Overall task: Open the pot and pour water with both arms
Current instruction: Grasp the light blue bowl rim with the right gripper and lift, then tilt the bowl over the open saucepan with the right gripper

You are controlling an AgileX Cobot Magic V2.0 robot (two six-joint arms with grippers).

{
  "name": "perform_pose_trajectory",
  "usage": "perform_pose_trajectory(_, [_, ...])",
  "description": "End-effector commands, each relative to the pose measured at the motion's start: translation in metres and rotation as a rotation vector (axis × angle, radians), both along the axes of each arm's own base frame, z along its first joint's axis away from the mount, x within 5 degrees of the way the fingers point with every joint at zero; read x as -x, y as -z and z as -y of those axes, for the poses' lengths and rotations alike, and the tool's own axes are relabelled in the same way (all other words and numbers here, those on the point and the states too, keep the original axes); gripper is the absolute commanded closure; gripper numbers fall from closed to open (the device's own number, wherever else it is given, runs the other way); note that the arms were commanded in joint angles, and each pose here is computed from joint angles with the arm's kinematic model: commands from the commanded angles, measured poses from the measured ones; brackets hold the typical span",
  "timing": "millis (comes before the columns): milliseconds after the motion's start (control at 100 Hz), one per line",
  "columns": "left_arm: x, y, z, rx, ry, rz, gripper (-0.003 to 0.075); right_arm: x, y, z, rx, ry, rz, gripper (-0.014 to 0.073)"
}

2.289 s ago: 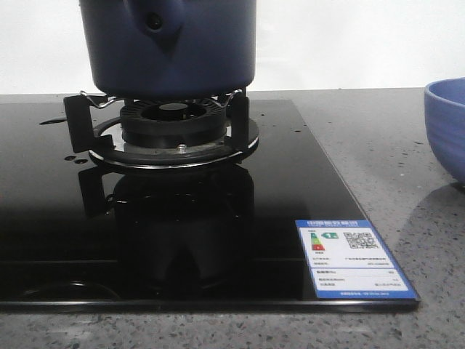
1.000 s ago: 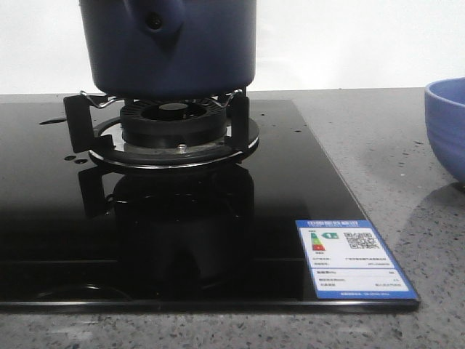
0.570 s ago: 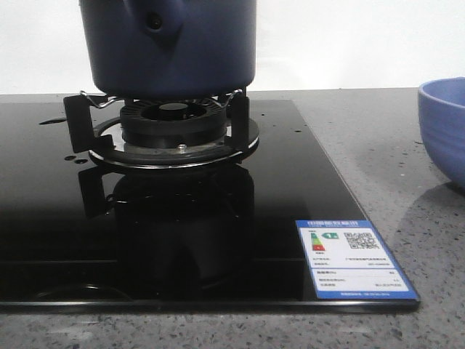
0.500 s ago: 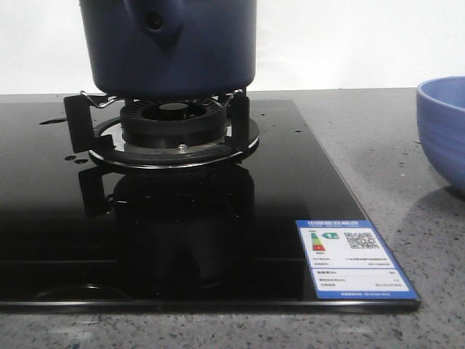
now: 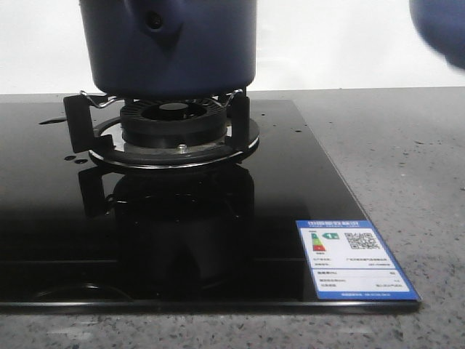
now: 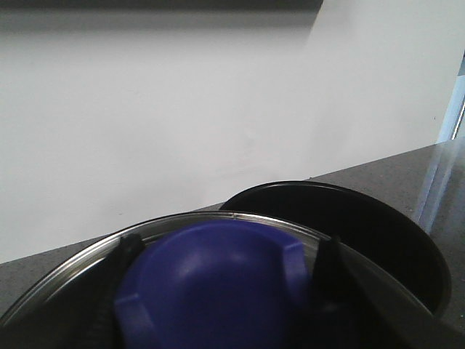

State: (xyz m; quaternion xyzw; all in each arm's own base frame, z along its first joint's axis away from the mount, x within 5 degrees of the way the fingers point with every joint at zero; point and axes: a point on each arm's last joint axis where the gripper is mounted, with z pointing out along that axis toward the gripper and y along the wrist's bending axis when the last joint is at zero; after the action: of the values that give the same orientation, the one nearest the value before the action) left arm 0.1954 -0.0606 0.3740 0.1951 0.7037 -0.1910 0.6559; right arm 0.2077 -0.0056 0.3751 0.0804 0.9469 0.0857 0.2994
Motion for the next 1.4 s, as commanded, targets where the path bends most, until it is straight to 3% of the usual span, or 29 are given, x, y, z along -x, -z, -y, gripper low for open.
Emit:
perform_pose_trajectory(0, [0.006, -0.017, 0.001, 0.069, 0.012, 0.043, 0.0405, -0.006, -0.038, -0.009, -0.016, -0.053, 0.109, 0.0655])
perform_pose_trajectory(540, [0.006, -0.017, 0.001, 0.069, 0.011, 0.043, 0.0405, -0.092, -0.11, -0.101, -0.001, -0.392, 0.225, 0.0655])
perform_pose_trajectory(710, [0.006, -0.017, 0.001, 0.069, 0.011, 0.043, 0.0405, -0.112, -0.125, -0.123, 0.095, -0.414, 0.332, 0.0655])
perform_pose_trajectory(960, [0.006, -0.017, 0.001, 0.069, 0.011, 0.043, 0.0405, -0.131, -0.121, -0.148, 0.186, -0.428, 0.444, 0.0655])
perform_pose_trajectory(1149, [0.006, -0.017, 0.001, 0.069, 0.011, 0.043, 0.0405, -0.134, -0.122, -0.172, 0.33, -0.449, 0.559, 0.0655])
perform_pose_trajectory(1389, [0.006, -0.017, 0.001, 0.069, 0.011, 0.043, 0.0405, -0.14, -0.114, -0.192, 0.534, -0.412, 0.606, 0.0652])
